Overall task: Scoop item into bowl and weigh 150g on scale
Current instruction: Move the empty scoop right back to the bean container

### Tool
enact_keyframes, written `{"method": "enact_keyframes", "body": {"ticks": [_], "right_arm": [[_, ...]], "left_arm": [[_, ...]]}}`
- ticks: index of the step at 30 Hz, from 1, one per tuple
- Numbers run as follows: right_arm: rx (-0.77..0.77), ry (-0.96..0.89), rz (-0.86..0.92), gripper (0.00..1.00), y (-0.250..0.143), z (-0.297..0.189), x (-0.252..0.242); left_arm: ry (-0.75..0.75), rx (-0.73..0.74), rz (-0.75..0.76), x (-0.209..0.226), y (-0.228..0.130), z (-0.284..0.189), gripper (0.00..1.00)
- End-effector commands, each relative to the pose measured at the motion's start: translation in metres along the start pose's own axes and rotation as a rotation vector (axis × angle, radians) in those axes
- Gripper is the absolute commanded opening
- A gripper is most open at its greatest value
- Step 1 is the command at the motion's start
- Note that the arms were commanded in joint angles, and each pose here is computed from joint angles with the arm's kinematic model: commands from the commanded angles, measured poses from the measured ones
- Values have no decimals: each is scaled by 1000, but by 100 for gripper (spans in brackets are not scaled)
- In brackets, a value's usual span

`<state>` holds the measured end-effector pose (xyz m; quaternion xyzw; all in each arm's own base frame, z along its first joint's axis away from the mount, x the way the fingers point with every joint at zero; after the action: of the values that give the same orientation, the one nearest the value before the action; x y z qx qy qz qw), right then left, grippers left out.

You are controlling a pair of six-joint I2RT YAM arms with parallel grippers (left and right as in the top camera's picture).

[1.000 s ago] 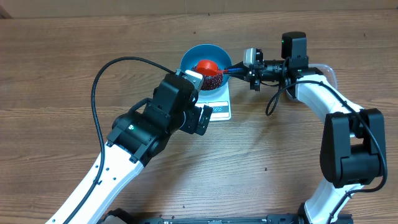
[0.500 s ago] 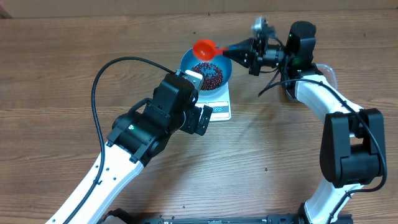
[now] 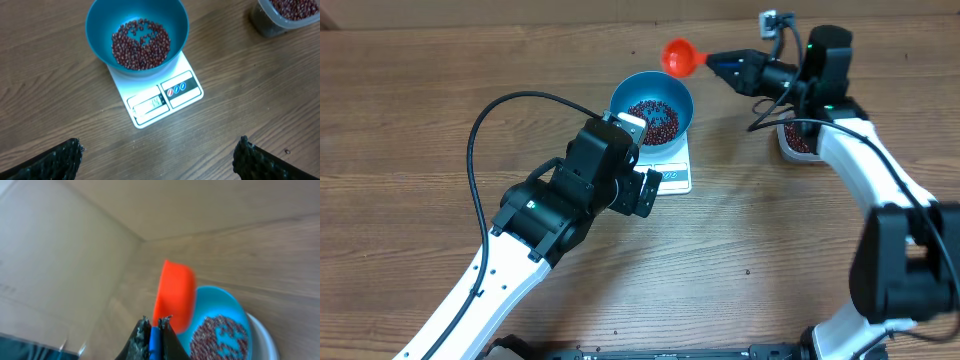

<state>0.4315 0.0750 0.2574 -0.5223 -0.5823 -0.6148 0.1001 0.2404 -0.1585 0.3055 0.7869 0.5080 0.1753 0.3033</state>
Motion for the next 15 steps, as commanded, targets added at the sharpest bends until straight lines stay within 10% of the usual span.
{"method": "enact_keyframes", "body": {"ticks": [1, 15], "right_arm": [[-120, -211, -79, 4, 19, -37, 28], [-153, -966, -133, 4, -5, -135, 55]], "left_arm": [[-7, 3, 2, 0, 0, 2, 100], [-7, 3, 2, 0, 0, 2, 100]]}}
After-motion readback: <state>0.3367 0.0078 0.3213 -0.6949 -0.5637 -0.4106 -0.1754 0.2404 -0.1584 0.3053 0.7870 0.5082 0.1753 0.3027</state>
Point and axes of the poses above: each gripper's point midway between its finger pads, its own z axis out along the fingers, its own x axis along the line the jaws close on, y = z × x, the point moved 10 cm from there along -z, back along the fingers, and after that the axes turned 2 degrees about z, right-handed, at the moved point
